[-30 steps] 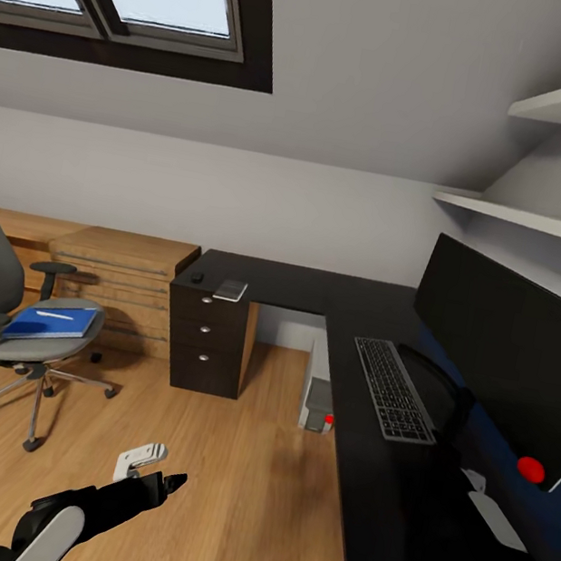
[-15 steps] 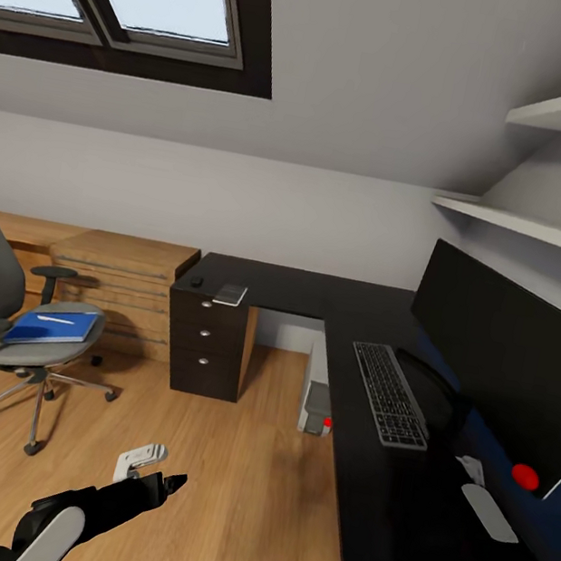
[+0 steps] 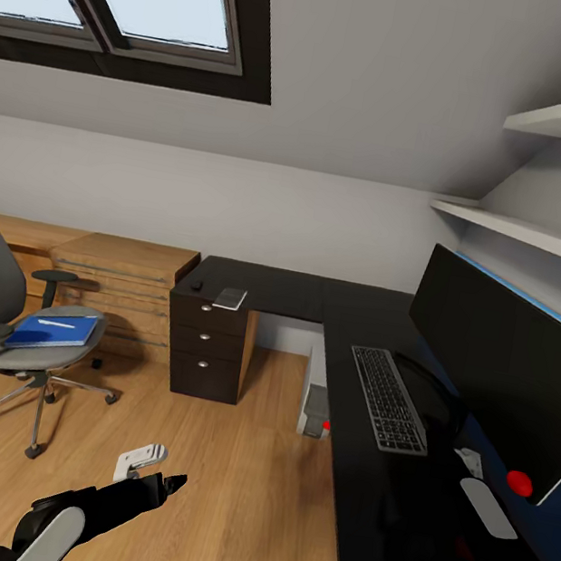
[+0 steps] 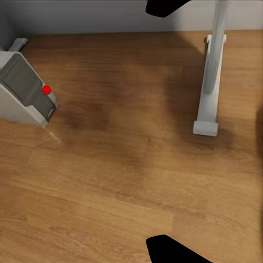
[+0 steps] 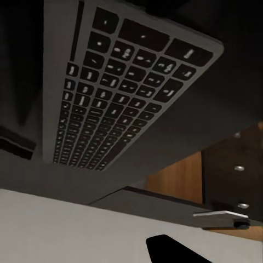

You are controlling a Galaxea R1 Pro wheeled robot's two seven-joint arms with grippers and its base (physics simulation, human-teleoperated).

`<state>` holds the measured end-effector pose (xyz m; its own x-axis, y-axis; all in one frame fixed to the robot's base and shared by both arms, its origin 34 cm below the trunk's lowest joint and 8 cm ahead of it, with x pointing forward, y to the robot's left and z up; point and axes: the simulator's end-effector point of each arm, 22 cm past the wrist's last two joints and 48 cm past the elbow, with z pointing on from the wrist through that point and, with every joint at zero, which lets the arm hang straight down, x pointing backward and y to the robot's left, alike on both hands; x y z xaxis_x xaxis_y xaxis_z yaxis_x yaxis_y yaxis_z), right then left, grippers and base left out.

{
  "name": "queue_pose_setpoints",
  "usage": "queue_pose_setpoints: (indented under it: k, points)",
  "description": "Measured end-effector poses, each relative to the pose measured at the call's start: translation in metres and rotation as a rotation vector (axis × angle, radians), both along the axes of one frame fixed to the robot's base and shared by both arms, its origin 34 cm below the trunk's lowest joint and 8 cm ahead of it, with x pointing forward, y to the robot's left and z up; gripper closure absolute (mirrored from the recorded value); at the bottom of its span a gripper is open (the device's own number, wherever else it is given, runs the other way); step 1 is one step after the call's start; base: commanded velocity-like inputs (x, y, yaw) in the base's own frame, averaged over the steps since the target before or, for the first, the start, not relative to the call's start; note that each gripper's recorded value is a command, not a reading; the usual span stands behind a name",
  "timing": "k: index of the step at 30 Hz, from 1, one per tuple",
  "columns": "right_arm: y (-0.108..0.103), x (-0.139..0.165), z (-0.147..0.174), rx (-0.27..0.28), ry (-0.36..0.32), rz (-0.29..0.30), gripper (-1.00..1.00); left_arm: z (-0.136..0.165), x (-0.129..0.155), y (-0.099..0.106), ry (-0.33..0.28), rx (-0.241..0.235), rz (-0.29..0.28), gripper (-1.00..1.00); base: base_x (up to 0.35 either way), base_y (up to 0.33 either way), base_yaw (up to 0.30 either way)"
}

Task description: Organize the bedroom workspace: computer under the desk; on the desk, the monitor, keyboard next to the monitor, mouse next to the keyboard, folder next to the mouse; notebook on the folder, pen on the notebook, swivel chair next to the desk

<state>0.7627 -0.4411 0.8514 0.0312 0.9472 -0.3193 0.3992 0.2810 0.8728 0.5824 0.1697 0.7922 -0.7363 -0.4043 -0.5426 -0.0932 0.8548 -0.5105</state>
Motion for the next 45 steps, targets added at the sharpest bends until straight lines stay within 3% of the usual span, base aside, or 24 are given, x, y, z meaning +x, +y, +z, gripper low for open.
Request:
queue_pose_setpoints:
  k: [9,16,23,32,45]
  points:
    - [0.009,0.001,0.012,-0.002,0.001,0.015,-1.0,0.01,-0.002,-0.001,0.008,0.003,-0.002,-1.0,0.0,0.0,0.127]
    - [0.044,0.009,0.017,-0.064,-0.007,0.098,-1.0,0.002,-0.009,-0.01,0.024,0.013,-0.029,-1.0,0.0,0.0,0.268]
    - [0.057,0.014,0.023,-0.082,-0.023,0.124,-1.0,0.0,-0.01,-0.012,0.028,0.016,-0.033,-1.0,0.0,0.0,0.256]
    - [0.092,0.019,0.031,-0.152,-0.04,0.222,-1.0,-0.005,-0.013,-0.012,0.041,0.02,-0.034,-1.0,0.0,0.0,0.063]
    - [0.099,0.019,0.03,-0.151,-0.04,0.233,-1.0,-0.005,-0.012,-0.011,0.04,0.023,-0.035,-1.0,0.0,0.159,0.001]
